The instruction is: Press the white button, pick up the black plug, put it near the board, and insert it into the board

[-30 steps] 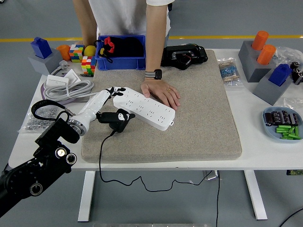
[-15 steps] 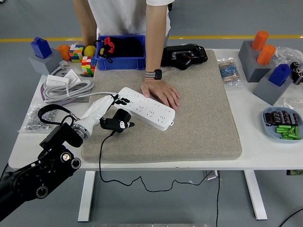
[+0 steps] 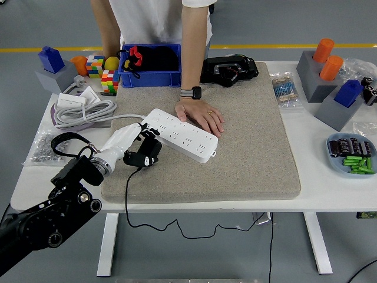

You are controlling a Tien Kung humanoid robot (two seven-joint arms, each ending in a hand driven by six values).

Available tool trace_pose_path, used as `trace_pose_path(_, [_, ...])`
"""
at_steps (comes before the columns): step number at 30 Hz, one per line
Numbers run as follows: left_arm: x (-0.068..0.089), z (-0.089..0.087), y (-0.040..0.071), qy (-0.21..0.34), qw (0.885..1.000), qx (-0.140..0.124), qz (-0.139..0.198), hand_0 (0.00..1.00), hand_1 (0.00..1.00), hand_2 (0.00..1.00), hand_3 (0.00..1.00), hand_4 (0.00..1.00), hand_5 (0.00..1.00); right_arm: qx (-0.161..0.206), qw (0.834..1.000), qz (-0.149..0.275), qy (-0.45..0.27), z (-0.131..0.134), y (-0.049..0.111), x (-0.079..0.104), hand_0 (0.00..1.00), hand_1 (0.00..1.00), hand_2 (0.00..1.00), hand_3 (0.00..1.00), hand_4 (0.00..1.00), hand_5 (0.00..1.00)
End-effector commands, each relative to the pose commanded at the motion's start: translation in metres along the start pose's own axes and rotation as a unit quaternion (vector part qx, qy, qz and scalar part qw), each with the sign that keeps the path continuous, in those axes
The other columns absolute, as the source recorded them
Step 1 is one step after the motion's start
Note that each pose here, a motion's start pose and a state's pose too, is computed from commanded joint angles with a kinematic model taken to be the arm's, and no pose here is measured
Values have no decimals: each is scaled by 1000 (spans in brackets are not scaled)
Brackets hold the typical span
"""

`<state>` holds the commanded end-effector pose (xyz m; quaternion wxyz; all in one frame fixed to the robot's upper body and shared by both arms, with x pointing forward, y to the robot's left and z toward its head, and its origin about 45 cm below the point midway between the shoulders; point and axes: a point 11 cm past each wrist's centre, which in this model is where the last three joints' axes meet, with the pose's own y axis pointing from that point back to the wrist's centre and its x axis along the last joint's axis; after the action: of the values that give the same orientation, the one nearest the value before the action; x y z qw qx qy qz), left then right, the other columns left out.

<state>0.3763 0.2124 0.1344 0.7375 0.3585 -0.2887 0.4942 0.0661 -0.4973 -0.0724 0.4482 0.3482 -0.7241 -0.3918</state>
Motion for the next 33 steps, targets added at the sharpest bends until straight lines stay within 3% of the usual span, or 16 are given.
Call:
trace_pose_path(11, [-4,-3,0,-4,1000,10,-8,509,704,672,656,915,2,0,1000,0,0,0,0,0,601,507,513,536,652,337])
trace_pose_path(12, [-4,-3,0,-5,1000,11,-8,402,653,671,653,915,2,0,1000,0,0,0,0,0,600,507,513,536,652,337])
trace_pose_path(17, [-3,-3,0,-13,1000,14,-9,402,653,671,653,915,2,1,1000,0,0,-1,0,0,600,507,513,536,652,337])
trace_pose_path(18, [-3,-3,0,-14,1000,14,-9,284,511,637,650,905,2,1,1000,0,0,0,0,0,600,508,513,534,653,337])
trace_pose_path(23, [-3,-2,0,-15,1000,11,-6,284,511,637,650,905,2,0,1000,1,1,0,0,1,600,508,513,534,653,337])
trace_pose_path(24, [-3,-2,0,-16,1000,10,-5,208,369,540,607,770,2,1,1000,0,2,0,0,1,601,509,513,533,653,337])
trace_pose_path(29, [-2,-1,0,-22,1000,5,1,208,369,540,607,770,2,2,1000,1,2,-2,0,1,601,509,513,533,653,337])
trace_pose_path(30, [-1,-1,0,-23,1000,4,3,181,267,435,585,688,2,3,1000,1,2,-3,0,1,600,509,513,533,653,337])
trace_pose_path(33, [-1,-1,0,-28,1000,2,4,181,267,435,585,688,2,4,1000,2,2,-4,0,2,600,509,513,533,653,337])
